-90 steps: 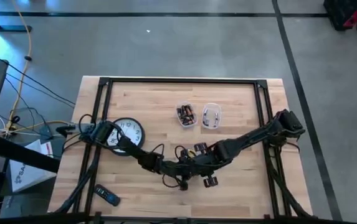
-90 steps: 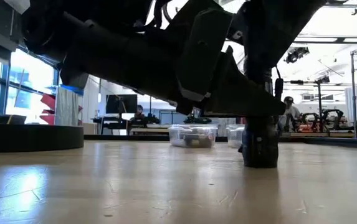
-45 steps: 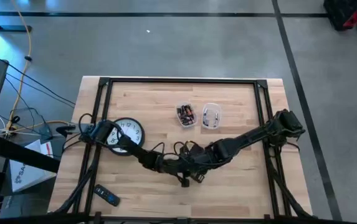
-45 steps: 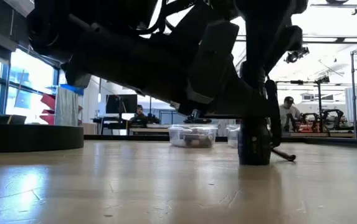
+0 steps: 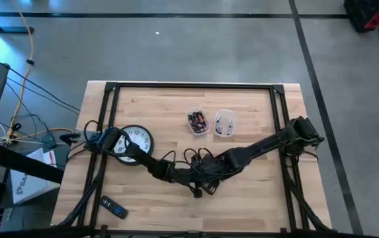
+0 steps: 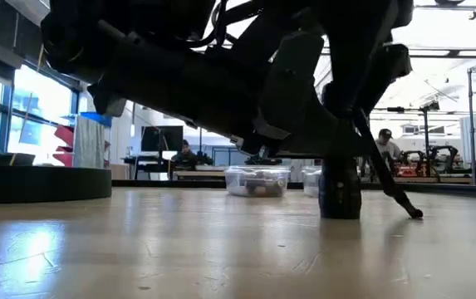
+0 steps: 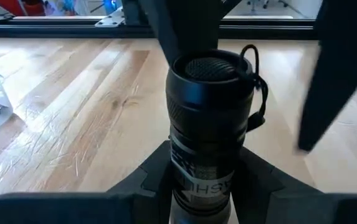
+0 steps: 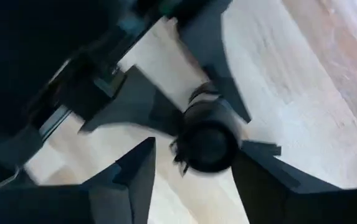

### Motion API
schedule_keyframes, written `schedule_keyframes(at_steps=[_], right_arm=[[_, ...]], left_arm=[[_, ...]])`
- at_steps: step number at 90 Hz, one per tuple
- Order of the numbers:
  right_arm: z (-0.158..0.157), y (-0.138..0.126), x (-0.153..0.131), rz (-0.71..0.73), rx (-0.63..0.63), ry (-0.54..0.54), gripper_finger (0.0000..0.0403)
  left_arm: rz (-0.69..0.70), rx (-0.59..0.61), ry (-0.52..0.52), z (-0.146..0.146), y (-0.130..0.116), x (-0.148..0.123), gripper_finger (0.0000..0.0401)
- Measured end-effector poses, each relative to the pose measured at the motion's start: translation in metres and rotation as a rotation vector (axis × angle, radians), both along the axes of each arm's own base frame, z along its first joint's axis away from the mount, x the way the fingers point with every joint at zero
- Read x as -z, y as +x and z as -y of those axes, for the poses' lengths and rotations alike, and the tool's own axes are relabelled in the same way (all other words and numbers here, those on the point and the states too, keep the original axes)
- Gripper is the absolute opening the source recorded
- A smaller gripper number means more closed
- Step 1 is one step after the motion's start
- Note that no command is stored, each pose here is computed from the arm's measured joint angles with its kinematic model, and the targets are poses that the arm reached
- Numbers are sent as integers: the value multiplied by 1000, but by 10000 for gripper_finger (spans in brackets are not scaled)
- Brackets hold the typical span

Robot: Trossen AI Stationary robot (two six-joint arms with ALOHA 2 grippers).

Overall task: Insert battery
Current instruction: Close the lid of the black flashlight

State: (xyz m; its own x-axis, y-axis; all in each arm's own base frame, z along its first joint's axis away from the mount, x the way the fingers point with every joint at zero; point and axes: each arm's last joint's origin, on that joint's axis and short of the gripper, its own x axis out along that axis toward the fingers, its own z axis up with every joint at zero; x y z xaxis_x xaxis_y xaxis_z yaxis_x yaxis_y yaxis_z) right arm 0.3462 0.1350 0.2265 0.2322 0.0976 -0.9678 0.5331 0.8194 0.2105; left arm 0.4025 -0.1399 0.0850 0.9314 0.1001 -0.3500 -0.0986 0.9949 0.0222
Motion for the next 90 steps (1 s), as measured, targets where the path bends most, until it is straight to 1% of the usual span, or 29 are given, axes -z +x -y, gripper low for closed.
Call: schedule_keyframes(at_steps=[11, 19, 38, 44, 51, 57, 66, 81, 90], right_arm=[[0, -7, -11, 14, -184, 3, 193], [1, -11, -17, 36, -387, -35, 198], [3, -15, -18, 77, -965, -178, 199], [4, -14, -18, 89, -1114, -252, 199], [5, -13, -18, 92, -1244, -342, 198], [6, -13, -18, 87, -1330, -398, 194], [9, -10, -19, 104, -1418, -439, 188], [7, -5, -20, 204, -1496, -402, 175], [7, -4, -21, 220, -1514, -398, 168]], left_arm=[[-1, 6, -1, 0, 0, 0, 92], [-2, 28, -3, 1, 0, 0, 92], [13, 67, 14, 2, 0, -2, 92], [17, 73, 16, 3, 1, -2, 92], [15, 75, 17, 3, 1, -2, 92], [14, 77, 18, 3, 0, -2, 92], [12, 79, 18, 3, 0, -1, 92], [7, 79, 19, 3, 0, -1, 92], [6, 78, 19, 3, 0, -1, 92]])
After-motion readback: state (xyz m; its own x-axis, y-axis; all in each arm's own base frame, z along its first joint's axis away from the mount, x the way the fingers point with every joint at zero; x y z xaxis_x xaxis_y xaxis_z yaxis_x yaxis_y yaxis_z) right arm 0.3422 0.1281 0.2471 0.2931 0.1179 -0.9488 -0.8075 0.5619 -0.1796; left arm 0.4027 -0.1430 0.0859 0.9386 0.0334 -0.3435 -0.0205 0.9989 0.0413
